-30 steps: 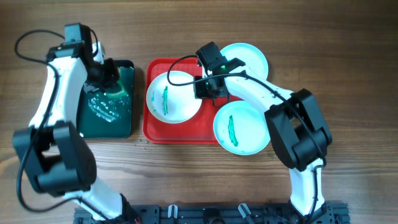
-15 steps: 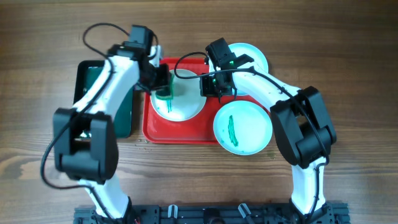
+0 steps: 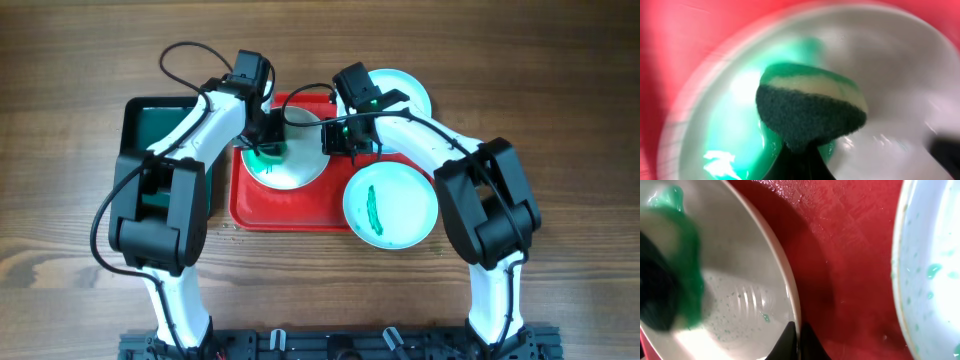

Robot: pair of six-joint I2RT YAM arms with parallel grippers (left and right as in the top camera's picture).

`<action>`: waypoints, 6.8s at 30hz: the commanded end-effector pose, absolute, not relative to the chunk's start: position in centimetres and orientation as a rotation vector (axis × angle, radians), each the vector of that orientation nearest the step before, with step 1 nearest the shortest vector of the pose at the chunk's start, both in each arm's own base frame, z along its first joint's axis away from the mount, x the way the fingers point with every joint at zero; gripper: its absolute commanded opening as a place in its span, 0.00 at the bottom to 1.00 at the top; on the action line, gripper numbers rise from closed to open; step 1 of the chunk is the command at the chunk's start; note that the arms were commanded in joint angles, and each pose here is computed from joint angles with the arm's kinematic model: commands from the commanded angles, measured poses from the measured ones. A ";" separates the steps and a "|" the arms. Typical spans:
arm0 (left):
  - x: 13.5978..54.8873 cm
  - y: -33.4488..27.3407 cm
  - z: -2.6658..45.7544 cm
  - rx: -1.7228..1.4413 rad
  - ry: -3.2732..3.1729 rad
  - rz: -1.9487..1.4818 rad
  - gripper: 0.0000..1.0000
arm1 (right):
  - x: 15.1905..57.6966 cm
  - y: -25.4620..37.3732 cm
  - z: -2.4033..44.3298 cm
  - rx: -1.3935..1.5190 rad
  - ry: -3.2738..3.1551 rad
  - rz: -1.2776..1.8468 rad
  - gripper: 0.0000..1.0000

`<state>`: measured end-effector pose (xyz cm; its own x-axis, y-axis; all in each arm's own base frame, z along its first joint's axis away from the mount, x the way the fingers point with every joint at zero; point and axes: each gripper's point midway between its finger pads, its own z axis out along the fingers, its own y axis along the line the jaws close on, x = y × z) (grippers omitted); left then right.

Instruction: Clean dirty plates on tray and stack at the side

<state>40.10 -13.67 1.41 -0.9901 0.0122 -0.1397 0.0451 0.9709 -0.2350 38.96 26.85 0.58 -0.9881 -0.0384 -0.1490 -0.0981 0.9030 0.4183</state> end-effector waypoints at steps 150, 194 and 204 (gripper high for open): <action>41.3 1.9 13.4 -0.646 2.915 -0.133 0.04 | 36.3 26.4 9.2 0.006 2.721 0.224 0.04; 42.7 -10.1 3.2 -0.135 2.750 0.116 0.04 | 37.1 23.7 0.7 0.273 2.865 0.287 0.04; 42.5 -3.4 15.6 -0.497 2.588 0.239 0.04 | 36.8 24.4 0.8 0.112 2.883 0.324 0.04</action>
